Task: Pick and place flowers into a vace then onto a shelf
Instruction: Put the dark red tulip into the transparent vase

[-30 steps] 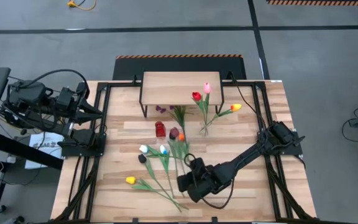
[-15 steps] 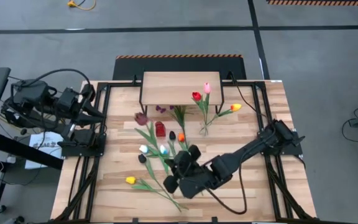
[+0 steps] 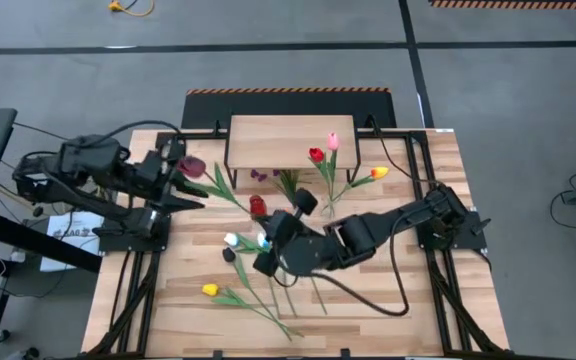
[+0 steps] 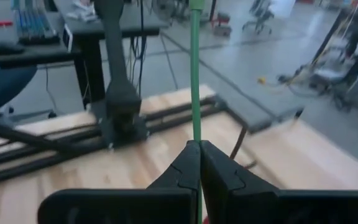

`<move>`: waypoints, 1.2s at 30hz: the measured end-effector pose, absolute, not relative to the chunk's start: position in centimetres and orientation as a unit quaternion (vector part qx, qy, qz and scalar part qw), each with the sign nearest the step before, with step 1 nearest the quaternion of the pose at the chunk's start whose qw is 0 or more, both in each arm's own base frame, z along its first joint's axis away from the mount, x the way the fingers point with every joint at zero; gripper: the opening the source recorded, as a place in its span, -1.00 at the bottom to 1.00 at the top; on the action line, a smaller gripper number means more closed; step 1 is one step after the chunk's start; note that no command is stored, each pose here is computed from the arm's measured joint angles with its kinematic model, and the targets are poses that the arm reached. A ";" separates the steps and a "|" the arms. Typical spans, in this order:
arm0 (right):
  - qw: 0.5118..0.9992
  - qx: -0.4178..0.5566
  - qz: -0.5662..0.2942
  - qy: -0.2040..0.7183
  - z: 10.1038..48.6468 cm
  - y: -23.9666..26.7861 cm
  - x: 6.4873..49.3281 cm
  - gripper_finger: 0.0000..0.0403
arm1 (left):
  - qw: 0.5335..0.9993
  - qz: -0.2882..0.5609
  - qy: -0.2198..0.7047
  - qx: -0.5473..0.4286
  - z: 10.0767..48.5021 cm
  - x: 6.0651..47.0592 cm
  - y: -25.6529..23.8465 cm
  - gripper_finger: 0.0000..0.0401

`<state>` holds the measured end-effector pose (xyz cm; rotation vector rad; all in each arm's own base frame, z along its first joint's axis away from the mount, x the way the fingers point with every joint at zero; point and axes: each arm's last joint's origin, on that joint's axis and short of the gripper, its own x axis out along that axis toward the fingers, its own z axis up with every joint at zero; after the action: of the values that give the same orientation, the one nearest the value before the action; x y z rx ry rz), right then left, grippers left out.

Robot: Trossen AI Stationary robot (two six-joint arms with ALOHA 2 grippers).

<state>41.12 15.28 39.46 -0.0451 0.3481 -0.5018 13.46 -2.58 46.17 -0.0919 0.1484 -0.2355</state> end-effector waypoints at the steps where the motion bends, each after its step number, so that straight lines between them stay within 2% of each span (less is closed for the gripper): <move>1: 0.955 -0.028 -0.247 0.164 39.9 15.0 41.3 -1.00 | 0.989 -0.121 0.073 -0.046 46.2 13.8 -2.7 -0.51; 9: 0.965 -0.052 -0.229 0.115 41.9 13.6 42.3 -1.00 | 0.987 -0.150 0.036 -0.035 46.7 15.9 -3.2 -0.38; 22: 0.968 -0.058 -0.227 0.095 42.4 13.9 42.3 -1.00 | 0.991 -0.133 0.018 -0.016 46.9 16.4 -3.2 -0.37; 25: 0.956 -0.063 -0.273 0.091 42.4 13.9 42.1 -1.00 | 0.991 -0.133 0.022 -0.008 46.8 16.4 -3.2 -0.37; 29: 0.921 -0.051 -0.379 0.073 42.5 14.1 41.4 -1.00 | 0.991 -0.131 0.034 -0.004 46.6 16.4 -3.2 -0.37; 36: 0.888 -0.017 -0.457 0.040 43.5 15.1 38.9 -1.00 | 0.993 -0.109 0.037 0.001 46.5 16.4 -3.0 -0.37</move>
<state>38.91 15.09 43.47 -0.0350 0.0839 -0.9494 16.39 -3.03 46.51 0.0020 0.0735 -0.2190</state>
